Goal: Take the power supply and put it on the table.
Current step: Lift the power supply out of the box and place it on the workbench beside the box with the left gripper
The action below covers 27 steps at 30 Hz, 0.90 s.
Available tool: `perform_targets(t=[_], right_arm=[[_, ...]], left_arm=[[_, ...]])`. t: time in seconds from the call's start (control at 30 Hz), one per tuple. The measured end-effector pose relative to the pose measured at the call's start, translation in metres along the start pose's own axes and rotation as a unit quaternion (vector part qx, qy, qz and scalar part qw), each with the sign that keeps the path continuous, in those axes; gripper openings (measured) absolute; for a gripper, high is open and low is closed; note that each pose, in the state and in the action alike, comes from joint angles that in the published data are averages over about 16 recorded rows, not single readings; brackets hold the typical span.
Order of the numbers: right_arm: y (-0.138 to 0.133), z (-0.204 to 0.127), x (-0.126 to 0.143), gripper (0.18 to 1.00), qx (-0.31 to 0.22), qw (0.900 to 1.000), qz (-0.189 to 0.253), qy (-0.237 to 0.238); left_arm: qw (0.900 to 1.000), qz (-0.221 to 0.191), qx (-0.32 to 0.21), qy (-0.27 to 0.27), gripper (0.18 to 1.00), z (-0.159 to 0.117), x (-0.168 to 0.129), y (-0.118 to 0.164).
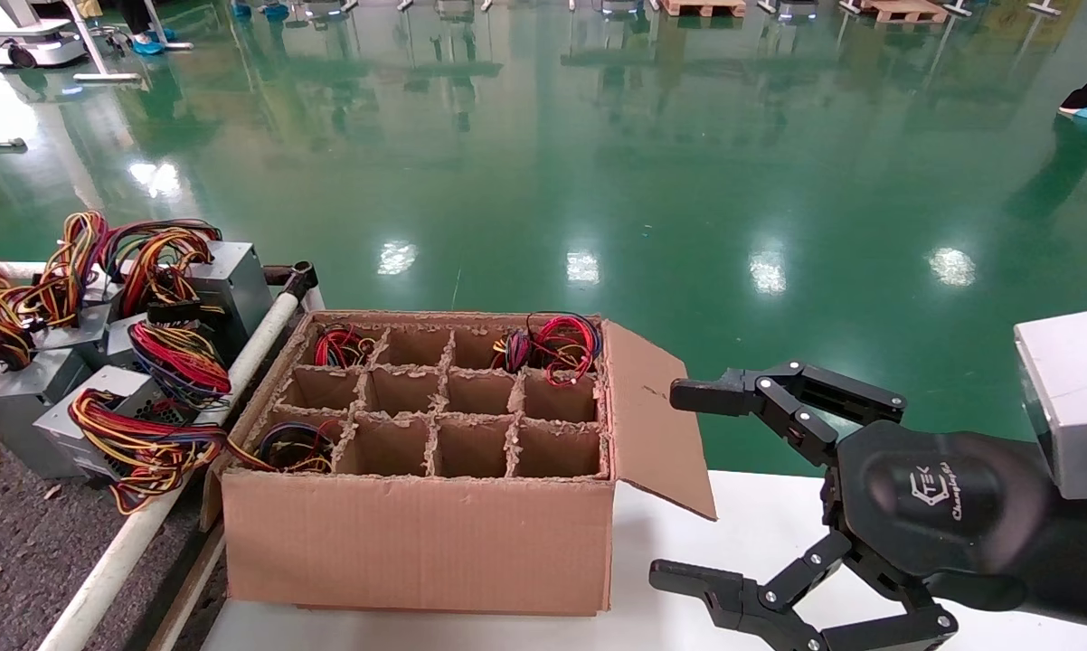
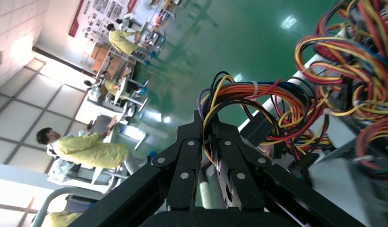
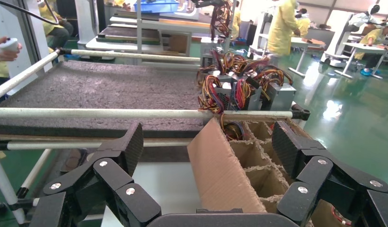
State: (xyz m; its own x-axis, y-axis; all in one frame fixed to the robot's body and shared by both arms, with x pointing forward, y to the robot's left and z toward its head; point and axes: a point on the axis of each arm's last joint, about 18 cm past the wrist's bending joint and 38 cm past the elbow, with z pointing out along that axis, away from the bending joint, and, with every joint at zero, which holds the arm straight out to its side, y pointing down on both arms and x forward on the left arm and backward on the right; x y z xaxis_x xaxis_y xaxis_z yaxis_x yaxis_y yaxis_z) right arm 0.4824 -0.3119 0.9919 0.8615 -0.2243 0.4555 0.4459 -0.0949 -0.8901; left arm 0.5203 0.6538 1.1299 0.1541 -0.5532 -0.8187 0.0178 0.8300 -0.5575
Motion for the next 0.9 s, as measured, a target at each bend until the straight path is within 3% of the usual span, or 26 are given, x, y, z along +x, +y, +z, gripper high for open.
perform_targets(t=[0.9], right_arm=[[0.000, 0.000, 0.000, 1.000, 0.000, 1.000, 0.000, 0.000]], left_arm=[[0.9975, -0.035, 0.012, 0.061, 0.204, 0.012, 0.041, 0.004]])
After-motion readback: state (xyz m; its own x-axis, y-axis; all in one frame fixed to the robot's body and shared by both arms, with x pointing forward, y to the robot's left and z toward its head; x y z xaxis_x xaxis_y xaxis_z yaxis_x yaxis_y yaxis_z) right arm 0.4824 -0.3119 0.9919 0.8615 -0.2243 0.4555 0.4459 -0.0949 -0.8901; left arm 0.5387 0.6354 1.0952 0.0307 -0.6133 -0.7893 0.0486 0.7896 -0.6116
